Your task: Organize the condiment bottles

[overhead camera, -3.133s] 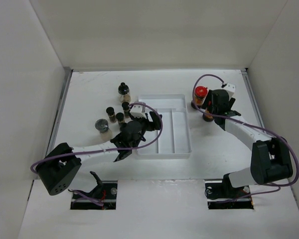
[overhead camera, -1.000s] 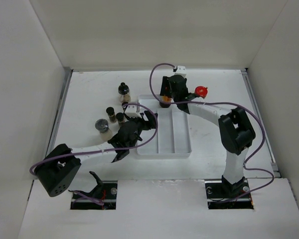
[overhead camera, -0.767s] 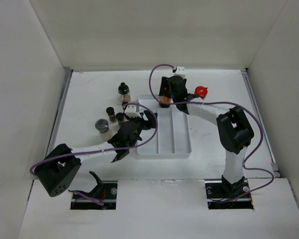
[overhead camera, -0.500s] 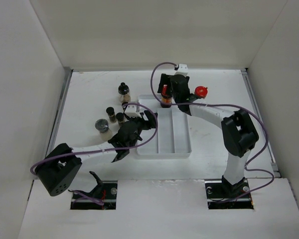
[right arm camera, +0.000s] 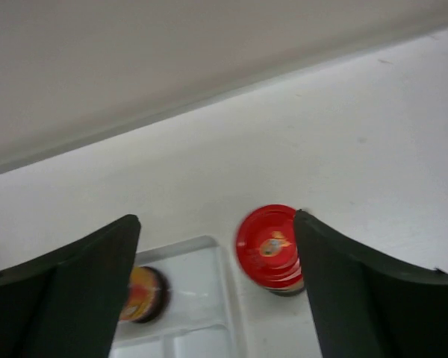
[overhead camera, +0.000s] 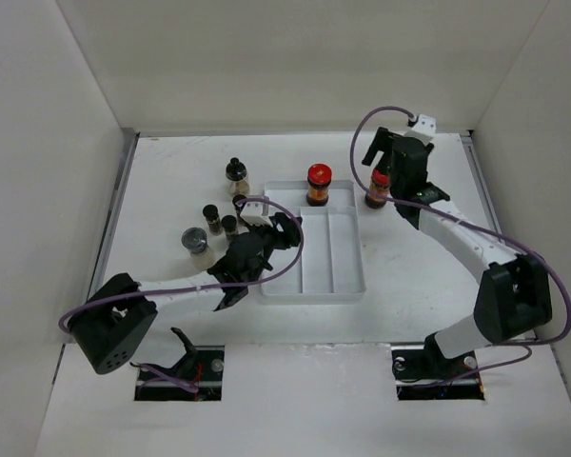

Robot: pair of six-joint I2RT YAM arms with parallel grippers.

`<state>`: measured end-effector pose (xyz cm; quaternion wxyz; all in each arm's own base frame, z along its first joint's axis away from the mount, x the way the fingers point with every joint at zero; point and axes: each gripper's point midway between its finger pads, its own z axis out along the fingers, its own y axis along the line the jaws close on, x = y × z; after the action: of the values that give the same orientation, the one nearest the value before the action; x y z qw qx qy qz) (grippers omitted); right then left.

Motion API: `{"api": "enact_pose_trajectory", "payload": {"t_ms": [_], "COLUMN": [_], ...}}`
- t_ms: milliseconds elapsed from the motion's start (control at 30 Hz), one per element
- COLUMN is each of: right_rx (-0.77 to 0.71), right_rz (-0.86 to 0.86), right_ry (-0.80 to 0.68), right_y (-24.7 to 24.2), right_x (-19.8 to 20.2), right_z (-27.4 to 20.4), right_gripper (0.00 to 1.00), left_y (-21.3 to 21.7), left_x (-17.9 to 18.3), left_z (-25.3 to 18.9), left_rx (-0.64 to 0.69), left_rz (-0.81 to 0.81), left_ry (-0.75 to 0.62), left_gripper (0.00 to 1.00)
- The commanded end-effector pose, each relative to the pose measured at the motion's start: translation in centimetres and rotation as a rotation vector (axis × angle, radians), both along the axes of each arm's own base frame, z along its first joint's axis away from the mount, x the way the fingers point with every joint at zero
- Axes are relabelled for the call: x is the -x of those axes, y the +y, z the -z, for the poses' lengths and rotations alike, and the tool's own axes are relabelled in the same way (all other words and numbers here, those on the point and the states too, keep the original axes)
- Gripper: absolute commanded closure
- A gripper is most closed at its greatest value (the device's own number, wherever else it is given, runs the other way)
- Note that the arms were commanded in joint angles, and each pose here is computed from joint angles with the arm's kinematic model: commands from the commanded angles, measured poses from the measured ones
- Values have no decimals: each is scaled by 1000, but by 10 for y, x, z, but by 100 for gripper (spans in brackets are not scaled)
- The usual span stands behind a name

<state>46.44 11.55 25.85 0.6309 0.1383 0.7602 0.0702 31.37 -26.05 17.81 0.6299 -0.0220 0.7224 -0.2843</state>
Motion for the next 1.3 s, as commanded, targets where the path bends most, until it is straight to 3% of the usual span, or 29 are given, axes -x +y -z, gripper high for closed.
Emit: {"api": "enact_pose_trajectory", "payload": {"t_ms": [0, 500, 767, 967, 1267], "right_rx": [128, 105, 108, 102, 45], "right_rz": [85, 38, 30, 43, -36], "right_ry": [153, 294, 278, 109, -71], "right_y": [-36, -32, -30, -28, 7], "right_x": [6, -19, -37, -31, -6], "right_z": [43, 106, 108, 62, -19], "right_gripper": [3, 0, 22, 43, 45], "left_y": [-9, -8, -2, -4, -2], "left_x": [4, 4, 3, 3, 2], "left_z": [-15, -13, -14, -12, -14], "left_rx": [43, 41, 47, 44, 49], "left_rz": [36, 36, 23, 27, 23], "left_ry": [-55, -55, -57, -53, -55], "left_gripper": [41, 36, 35, 35, 34]}}
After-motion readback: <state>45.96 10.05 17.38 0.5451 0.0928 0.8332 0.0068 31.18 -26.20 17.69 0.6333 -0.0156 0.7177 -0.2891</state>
